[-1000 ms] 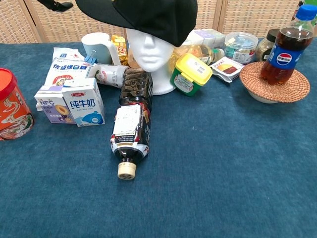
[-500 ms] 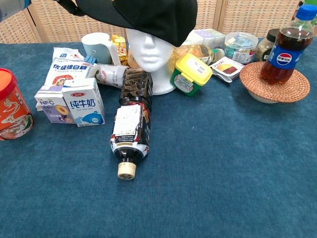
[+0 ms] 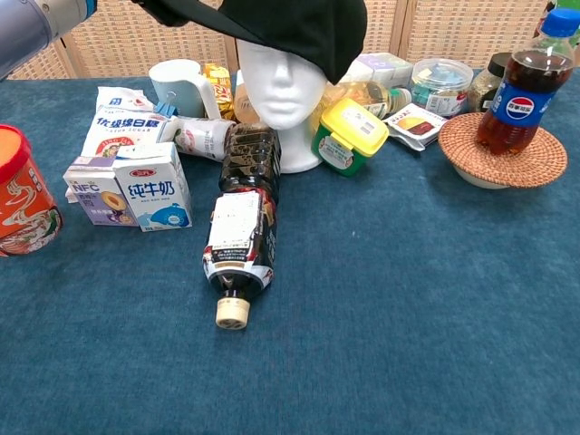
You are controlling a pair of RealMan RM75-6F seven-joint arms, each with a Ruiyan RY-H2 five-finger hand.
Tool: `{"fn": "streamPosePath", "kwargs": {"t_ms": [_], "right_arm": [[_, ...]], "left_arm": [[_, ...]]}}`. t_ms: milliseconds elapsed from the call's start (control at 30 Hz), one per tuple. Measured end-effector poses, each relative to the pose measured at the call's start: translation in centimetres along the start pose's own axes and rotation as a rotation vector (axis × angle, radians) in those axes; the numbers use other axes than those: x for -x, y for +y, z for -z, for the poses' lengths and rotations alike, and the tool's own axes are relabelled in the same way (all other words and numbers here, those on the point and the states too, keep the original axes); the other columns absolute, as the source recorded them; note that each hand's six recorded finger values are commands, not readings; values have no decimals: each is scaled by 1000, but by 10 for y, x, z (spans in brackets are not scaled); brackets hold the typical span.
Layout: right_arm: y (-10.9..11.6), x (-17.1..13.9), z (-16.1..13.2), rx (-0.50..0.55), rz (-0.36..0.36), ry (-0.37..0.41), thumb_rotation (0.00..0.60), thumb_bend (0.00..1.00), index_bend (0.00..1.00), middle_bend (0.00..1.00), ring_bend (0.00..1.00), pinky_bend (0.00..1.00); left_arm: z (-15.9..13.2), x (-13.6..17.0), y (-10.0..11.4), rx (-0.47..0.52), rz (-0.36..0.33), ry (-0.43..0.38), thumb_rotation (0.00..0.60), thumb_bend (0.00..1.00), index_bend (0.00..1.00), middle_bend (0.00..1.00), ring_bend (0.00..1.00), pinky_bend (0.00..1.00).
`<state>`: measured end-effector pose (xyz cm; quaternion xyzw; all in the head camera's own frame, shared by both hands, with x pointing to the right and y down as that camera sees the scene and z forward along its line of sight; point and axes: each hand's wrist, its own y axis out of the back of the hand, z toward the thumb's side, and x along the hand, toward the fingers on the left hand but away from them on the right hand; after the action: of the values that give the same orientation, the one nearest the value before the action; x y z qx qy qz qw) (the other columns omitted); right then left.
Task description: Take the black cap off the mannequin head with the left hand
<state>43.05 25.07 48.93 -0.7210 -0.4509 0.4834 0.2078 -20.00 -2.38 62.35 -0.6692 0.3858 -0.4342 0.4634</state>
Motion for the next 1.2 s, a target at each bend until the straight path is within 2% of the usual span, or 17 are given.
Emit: {"fn": "streamPosePath", "kwargs": {"t_ms": [200, 333, 633, 833, 1067, 1200], "right_arm": [[0, -1, -1, 3, -1, 6, 600, 69, 71, 0, 0, 0], [-1, -1, -1, 3, -5, 10, 600, 69, 71, 0, 0, 0], [-2, -2, -2, 2, -12, 13, 600, 68, 72, 0, 0, 0], [-4, -2, -3, 1, -19, 15, 600, 68, 72, 0, 0, 0], [-5, -1, -3, 2, -24, 13, 600, 69, 71, 0, 0, 0], [-5, -1, -3, 4, -26, 16, 600, 69, 71, 0, 0, 0]], "left_arm": [[0, 0, 3, -12, -36, -1, 600, 456, 678, 491, 383, 516], [3, 1, 10, -29, -88, 1, 600, 458, 727, 538, 427, 588], [11, 4, 27, -27, -183, 13, 600, 459, 755, 563, 450, 606], [11, 6, 51, 7, -343, 15, 600, 457, 759, 569, 459, 609], [10, 11, 85, 82, -577, 51, 600, 456, 759, 571, 462, 613], [12, 13, 100, 104, -638, 61, 600, 457, 759, 571, 463, 614]]}}
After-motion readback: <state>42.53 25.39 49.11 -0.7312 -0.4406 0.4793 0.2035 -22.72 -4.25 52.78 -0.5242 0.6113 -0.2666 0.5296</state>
